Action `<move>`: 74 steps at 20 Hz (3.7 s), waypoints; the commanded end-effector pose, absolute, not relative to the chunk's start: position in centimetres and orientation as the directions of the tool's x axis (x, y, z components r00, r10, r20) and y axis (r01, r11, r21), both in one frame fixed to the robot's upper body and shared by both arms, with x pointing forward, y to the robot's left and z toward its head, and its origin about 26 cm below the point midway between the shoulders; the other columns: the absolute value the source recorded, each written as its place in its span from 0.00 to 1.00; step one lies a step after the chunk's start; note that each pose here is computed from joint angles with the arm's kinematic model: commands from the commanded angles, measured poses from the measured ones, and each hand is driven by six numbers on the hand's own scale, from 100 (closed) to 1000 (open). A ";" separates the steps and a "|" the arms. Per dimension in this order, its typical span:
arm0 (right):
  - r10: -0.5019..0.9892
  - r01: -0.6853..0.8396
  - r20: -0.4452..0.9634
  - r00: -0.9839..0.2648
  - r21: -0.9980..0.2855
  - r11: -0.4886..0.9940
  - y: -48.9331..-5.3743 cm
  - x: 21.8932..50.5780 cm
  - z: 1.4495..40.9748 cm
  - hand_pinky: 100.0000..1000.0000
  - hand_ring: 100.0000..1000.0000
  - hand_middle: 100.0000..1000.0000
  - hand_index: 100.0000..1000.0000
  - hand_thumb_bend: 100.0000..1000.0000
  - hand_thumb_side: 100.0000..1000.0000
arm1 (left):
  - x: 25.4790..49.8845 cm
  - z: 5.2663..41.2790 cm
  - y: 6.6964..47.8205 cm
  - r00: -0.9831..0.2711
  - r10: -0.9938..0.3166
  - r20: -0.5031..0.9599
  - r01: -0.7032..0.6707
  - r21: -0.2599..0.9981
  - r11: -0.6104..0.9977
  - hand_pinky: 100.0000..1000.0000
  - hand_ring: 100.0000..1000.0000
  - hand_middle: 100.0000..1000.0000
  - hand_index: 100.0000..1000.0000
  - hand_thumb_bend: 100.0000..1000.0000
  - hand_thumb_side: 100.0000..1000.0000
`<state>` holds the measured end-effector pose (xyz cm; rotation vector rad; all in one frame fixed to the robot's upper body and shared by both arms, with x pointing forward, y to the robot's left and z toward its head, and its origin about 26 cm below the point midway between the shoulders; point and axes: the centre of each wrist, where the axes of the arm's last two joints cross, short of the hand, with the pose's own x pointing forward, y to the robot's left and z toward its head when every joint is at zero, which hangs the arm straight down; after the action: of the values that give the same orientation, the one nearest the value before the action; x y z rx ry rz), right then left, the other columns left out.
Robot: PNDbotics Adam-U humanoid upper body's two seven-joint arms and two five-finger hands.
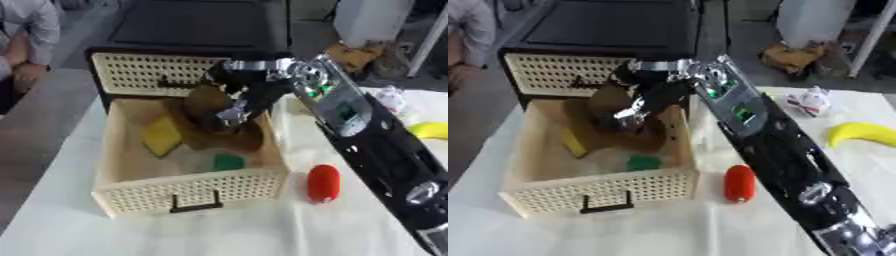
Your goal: Pick up objects from table and place into drawer.
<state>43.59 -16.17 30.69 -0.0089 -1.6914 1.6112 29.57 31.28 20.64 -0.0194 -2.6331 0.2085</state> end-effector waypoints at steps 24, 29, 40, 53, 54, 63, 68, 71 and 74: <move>0.539 -0.397 0.419 -0.731 -0.903 0.165 -18.1 42.6 30.7 0.52 0.77 0.53 0.70 0.63 0.48 | 29.5 21.5 30.7 -0.892 0.048 0.450 -0.010 -0.125 0.992 0.24 0.45 0.45 0.77 0.00 1.00; 0.539 -0.353 0.384 -0.750 -0.921 0.164 -18.0 42.4 30.8 0.53 0.77 0.53 0.71 0.64 0.51 | 29.6 21.5 30.6 -0.891 0.051 0.451 -0.004 -0.121 0.993 0.23 0.45 0.45 0.77 0.00 1.00; 0.537 -0.346 0.369 -0.758 -0.927 0.147 -17.9 42.4 30.7 0.52 0.77 0.54 0.78 0.66 0.54 | 29.7 21.6 30.4 -0.892 0.056 0.448 0.007 -0.111 0.994 0.23 0.45 0.45 0.77 0.00 1.00; 0.535 -0.330 0.350 -0.769 -0.934 0.137 -17.9 42.1 31.1 0.53 0.79 0.57 0.86 0.73 0.55 | 29.7 21.6 30.3 -0.890 0.065 0.450 0.020 -0.103 0.994 0.23 0.45 0.45 0.77 0.00 1.00; 0.535 -0.328 0.350 -0.769 -0.934 0.141 -17.9 42.1 31.1 0.53 0.79 0.57 0.85 0.73 0.55 | 29.7 21.6 30.3 -0.890 0.066 0.451 0.022 -0.102 0.995 0.23 0.45 0.45 0.77 0.00 1.00; 0.503 -0.302 0.359 -0.786 -0.933 0.195 -18.1 41.3 32.0 0.52 0.78 0.56 0.82 0.69 0.65 | 29.7 21.6 30.3 -0.890 0.065 0.451 0.021 -0.100 0.995 0.23 0.45 0.45 0.77 0.00 1.00; 0.438 -0.244 0.346 -0.830 -0.931 0.273 -18.3 39.4 33.9 0.52 0.77 0.54 0.78 0.65 0.75 | 29.6 21.5 30.5 -0.892 0.057 0.449 0.012 -0.103 0.995 0.23 0.45 0.45 0.77 0.00 1.00; 0.390 -0.212 0.344 -0.854 -0.915 0.343 -18.9 37.7 35.1 0.51 0.76 0.53 0.75 0.62 0.82 | 29.5 21.5 30.7 -0.893 0.051 0.446 0.006 -0.102 0.995 0.24 0.46 0.45 0.77 0.00 1.00; 0.343 -0.197 0.355 -0.870 -0.886 0.419 -19.7 35.9 36.0 0.50 0.76 0.52 0.72 0.59 0.86 | 29.5 21.4 30.8 -0.897 0.046 0.440 0.000 -0.103 0.995 0.24 0.46 0.46 0.77 0.00 1.00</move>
<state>37.21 -19.06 34.26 -0.1016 -2.1188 1.4823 29.81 30.46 20.57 -0.0478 -2.6469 0.1689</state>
